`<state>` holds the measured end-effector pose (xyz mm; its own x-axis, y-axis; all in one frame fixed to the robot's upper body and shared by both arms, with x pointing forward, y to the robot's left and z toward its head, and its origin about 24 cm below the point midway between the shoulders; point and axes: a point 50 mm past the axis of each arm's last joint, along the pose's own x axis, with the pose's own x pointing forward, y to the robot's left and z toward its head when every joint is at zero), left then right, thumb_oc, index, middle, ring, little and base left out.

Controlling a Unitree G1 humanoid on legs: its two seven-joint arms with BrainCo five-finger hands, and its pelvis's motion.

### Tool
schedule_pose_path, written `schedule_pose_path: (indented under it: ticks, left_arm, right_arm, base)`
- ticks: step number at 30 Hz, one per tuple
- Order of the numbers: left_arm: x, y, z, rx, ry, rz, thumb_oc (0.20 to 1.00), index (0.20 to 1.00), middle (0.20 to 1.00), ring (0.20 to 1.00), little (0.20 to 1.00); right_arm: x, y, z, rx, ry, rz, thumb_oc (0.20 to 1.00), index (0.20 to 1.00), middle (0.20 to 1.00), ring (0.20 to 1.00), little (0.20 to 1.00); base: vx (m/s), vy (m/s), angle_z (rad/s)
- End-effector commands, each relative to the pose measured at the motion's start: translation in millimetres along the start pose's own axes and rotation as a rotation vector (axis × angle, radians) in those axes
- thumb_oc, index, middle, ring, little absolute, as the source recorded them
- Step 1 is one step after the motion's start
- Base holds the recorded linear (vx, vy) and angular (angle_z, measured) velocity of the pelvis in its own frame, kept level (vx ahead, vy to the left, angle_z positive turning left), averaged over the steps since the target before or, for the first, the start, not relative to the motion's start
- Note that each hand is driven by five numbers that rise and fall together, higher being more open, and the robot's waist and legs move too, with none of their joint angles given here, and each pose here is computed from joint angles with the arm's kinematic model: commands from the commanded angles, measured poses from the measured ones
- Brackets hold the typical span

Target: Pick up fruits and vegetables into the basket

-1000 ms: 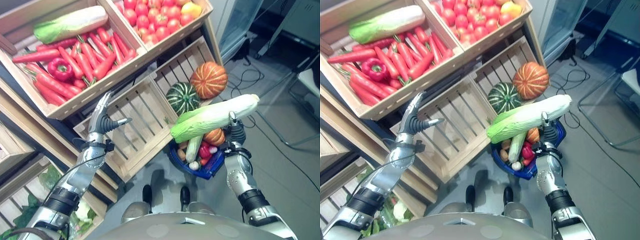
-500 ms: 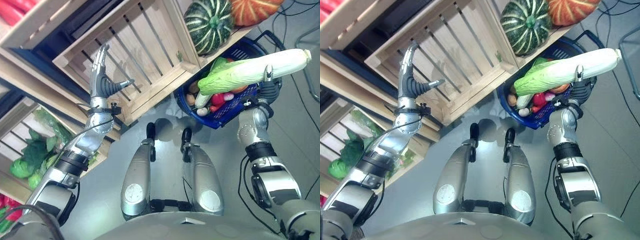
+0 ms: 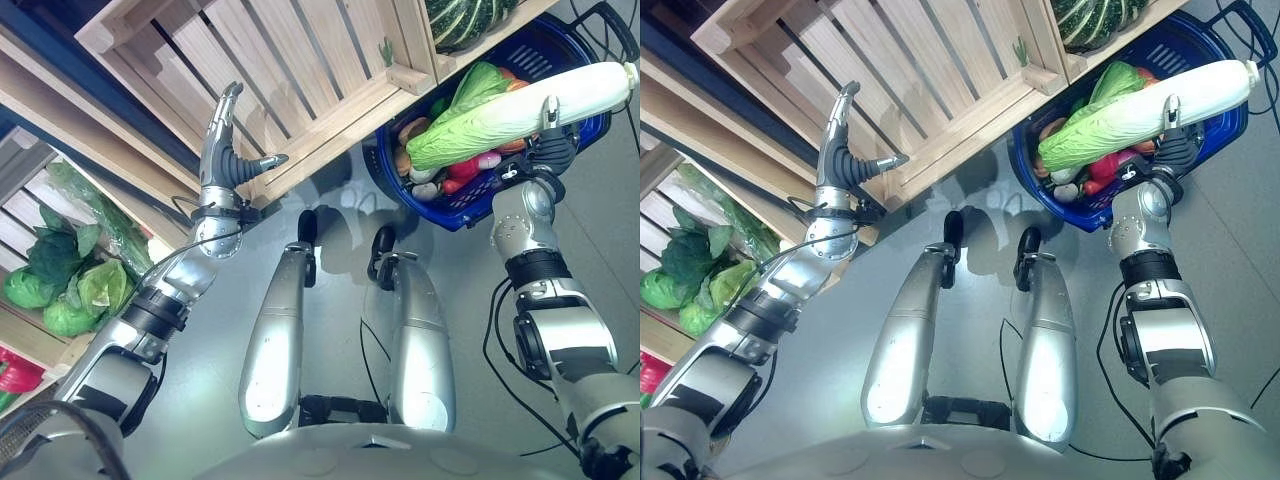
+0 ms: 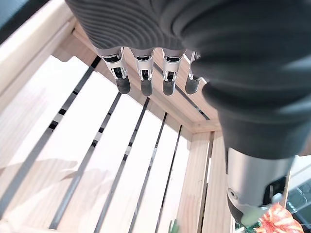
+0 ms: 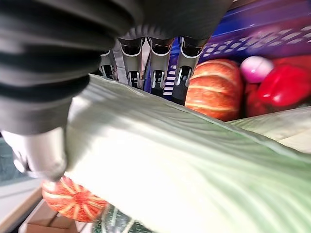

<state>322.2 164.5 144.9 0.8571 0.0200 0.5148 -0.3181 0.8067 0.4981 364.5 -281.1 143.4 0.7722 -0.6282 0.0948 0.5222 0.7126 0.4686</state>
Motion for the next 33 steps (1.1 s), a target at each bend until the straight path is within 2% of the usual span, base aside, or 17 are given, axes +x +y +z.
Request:
schedule_pose_path:
  ticks: [1, 12, 21, 25, 33]
  left_arm:
    - [-2, 0, 18, -0.117, -0.085, 0.001, 1.000, 1.000, 1.000, 1.000, 1.000]
    - [-19, 4, 9, -0.122, -0.081, -0.099, 1.000, 1.000, 1.000, 1.000, 1.000]
    - [-40, 3, -23, -0.066, 0.056, -0.177, 1.000, 1.000, 1.000, 1.000, 1.000]
    - [-72, -8, -50, -0.004, 0.202, -0.338, 1.000, 1.000, 1.000, 1.000, 1.000]
    - [-133, -18, -89, 0.004, 0.455, -0.467, 1.000, 1.000, 1.000, 1.000, 1.000]
  right_arm:
    - [9, 3, 28, -0.033, -0.113, 0.014, 1.000, 1.000, 1.000, 1.000, 1.000]
    - [5, -34, 8, -0.139, -0.047, -0.074, 1.000, 1.000, 1.000, 1.000, 1.000]
    - [-6, -64, -11, -0.269, 0.005, -0.142, 1.000, 1.000, 1.000, 1.000, 1.000]
    - [-34, -88, -44, -0.321, 0.105, -0.084, 1.000, 1.000, 1.000, 1.000, 1.000]
    - [-112, -122, -107, -0.333, 0.321, -0.017, 1.000, 1.000, 1.000, 1.000, 1.000]
  base:
    - [0.11, 0.000, 0.04]
    - [0.11, -0.003, 0.00]
    - [0.10, 0.012, -0.04]
    - [0.11, 0.061, -0.13]
    - [0.06, 0.027, -0.10]
